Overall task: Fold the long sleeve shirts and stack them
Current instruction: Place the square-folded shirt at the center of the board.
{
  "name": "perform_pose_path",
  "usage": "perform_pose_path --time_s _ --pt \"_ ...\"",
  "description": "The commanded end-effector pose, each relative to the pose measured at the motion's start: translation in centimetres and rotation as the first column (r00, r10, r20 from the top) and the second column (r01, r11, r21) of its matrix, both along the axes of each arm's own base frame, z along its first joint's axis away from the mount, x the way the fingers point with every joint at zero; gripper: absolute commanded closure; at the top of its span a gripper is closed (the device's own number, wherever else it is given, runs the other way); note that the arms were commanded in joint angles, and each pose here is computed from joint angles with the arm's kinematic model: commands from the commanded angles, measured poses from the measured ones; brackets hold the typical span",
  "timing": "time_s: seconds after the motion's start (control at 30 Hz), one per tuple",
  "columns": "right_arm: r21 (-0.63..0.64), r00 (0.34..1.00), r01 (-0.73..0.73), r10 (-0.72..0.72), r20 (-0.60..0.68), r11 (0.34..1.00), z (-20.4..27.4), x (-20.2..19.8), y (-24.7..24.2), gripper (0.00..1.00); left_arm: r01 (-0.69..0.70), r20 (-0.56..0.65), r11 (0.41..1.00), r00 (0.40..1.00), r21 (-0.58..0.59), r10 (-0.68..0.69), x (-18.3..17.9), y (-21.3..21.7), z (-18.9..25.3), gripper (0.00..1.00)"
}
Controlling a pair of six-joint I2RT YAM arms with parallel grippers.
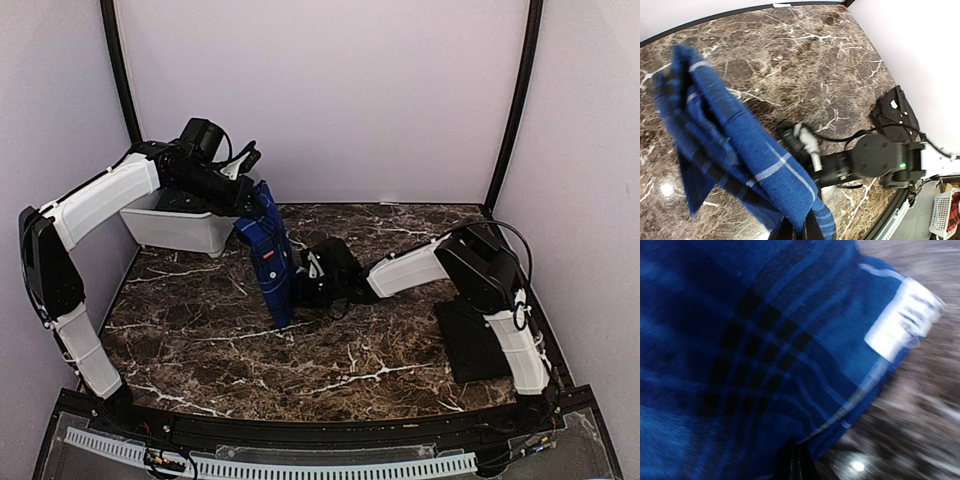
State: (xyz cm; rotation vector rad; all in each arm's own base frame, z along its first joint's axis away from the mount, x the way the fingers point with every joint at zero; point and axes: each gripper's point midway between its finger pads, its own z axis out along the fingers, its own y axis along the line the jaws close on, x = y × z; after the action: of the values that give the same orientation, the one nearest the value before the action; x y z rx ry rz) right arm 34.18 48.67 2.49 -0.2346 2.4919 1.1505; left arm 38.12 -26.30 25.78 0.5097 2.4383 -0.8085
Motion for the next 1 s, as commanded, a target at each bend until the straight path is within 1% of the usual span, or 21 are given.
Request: perform_pose_path --time_s 0.0,0.17,0.3,0.4,0.5,0.6,0.8,0.97 --pt "0.098 0.994 -0.040 0.049 -0.094 0.994 -1.8 -1.0 3.2 0.96 0.053 -0.014 0.993 0.998 -0.102 -0.055 0.3 -2.3 0.6 1.00" --pt "0.122 0.996 -0.062 0.069 -0.060 0.991 -0.7 0.3 4.4 0.91 0.051 -0.023 0.992 0.998 -0.118 -0.054 0.0 -2.4 0.3 1.00" --pt "0.129 0.996 -0.068 0.075 -0.052 0.989 -0.7 0.7 4.9 0.90 0.058 -0.031 0.990 0.998 -0.128 -0.062 -0.3 -2.5 0.1 1.00" --pt "0.104 0.999 -0.021 0.025 -0.033 0.994 -0.8 1.7 3.4 0.88 0.059 -0.038 0.990 0.997 -0.125 -0.064 -0.5 -2.4 -0.2 1.00" --pt "0.140 0.999 -0.021 0.024 -0.022 0.990 -0.1 2.8 2.4 0.81 0.061 -0.044 0.991 0.997 -0.119 -0.066 -0.8 -2.3 -0.6 1.00" --pt "0.169 0.999 -0.031 0.033 -0.009 0.985 0.7 3.6 1.9 0.78 0.064 -0.048 0.991 0.996 -0.117 -0.070 -1.0 -2.2 -0.7 1.00" --pt "0.198 1.000 0.006 -0.006 -0.001 0.980 2.4 5.8 -0.3 0.76 0.068 -0.056 0.991 0.996 -0.117 -0.075 -1.3 -2.2 -1.0 1.00" --pt "0.186 0.999 0.027 -0.030 0.017 0.982 4.7 7.5 -2.6 0.74 0.075 -0.061 0.990 0.995 -0.116 -0.082 -1.4 -2.8 -1.2 1.00"
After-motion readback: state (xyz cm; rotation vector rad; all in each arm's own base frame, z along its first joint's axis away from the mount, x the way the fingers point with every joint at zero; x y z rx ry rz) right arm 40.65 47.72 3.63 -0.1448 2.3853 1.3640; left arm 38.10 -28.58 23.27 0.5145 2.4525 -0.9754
